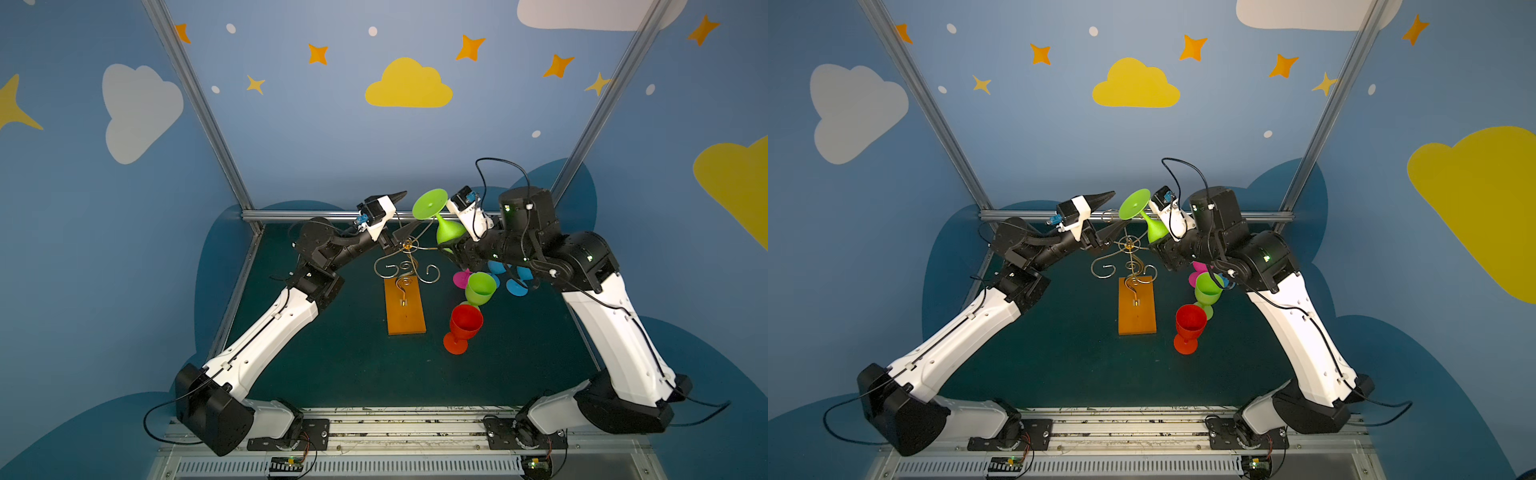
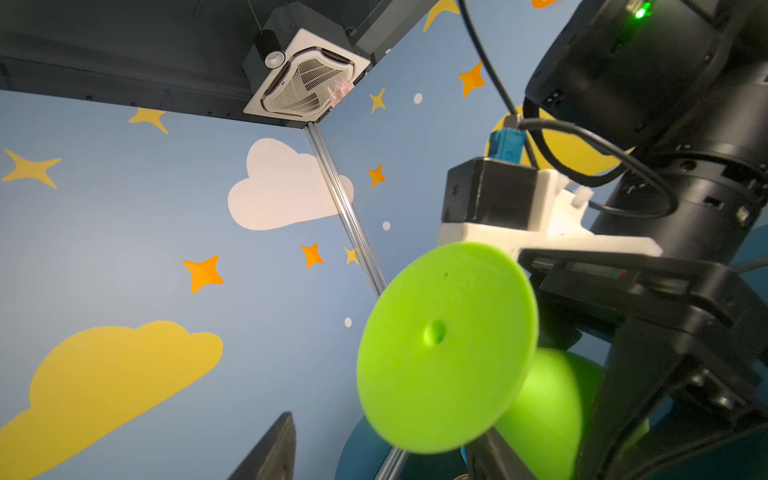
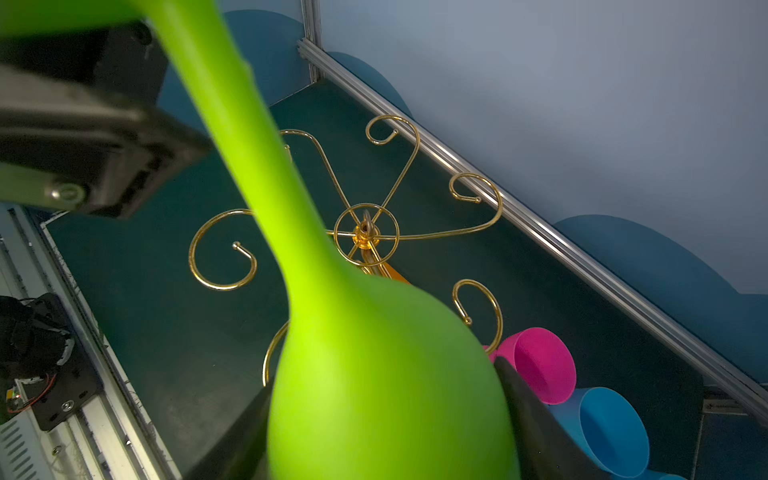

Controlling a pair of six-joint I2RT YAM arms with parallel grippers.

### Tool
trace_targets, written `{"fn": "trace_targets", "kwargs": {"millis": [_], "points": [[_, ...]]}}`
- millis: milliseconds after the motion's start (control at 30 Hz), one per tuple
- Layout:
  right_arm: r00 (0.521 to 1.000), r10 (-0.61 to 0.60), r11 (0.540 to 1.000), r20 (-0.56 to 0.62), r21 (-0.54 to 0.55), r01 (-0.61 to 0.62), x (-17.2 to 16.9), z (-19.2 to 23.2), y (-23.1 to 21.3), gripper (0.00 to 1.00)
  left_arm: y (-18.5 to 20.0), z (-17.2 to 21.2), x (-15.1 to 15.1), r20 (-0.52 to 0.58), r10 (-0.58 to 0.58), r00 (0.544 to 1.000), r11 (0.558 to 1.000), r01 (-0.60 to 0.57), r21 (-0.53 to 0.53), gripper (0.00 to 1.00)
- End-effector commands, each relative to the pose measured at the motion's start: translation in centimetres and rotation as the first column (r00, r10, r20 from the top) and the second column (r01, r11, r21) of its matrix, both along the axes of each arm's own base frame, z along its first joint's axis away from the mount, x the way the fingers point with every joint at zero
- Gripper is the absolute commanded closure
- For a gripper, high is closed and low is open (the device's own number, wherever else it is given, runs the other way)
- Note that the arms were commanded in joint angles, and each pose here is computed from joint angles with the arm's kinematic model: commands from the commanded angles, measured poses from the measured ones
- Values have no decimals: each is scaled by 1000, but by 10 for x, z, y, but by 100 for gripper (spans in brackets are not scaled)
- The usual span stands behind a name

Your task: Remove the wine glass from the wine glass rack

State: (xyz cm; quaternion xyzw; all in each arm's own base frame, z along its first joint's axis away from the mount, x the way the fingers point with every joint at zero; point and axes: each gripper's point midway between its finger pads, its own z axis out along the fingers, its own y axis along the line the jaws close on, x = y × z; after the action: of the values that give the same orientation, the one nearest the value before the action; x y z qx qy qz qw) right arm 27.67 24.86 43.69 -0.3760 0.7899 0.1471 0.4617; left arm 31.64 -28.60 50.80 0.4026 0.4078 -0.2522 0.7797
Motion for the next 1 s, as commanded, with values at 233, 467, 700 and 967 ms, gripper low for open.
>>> {"fn": "trace_targets", "kwargs": {"millis": [233,467,700,967], "points": [[998,7,999,-61,-40,-10,-10,-9,13,88,-3,12,-14,143,16,990,999,-22,41,57],[996,26,1000,-81,-10,-27,-15,-7,18,71,-1,14,-16,159,42,986,998,-50,46,87],[996,66,996,-62,65,-61,-22,4,23,28,15,20,-10,102,129,986,992,-128,-15,97],[982,181,909,49,372,-186,-42,56,19,14,48,4,10,-172,246,954,954,-270,-132,97]]}}
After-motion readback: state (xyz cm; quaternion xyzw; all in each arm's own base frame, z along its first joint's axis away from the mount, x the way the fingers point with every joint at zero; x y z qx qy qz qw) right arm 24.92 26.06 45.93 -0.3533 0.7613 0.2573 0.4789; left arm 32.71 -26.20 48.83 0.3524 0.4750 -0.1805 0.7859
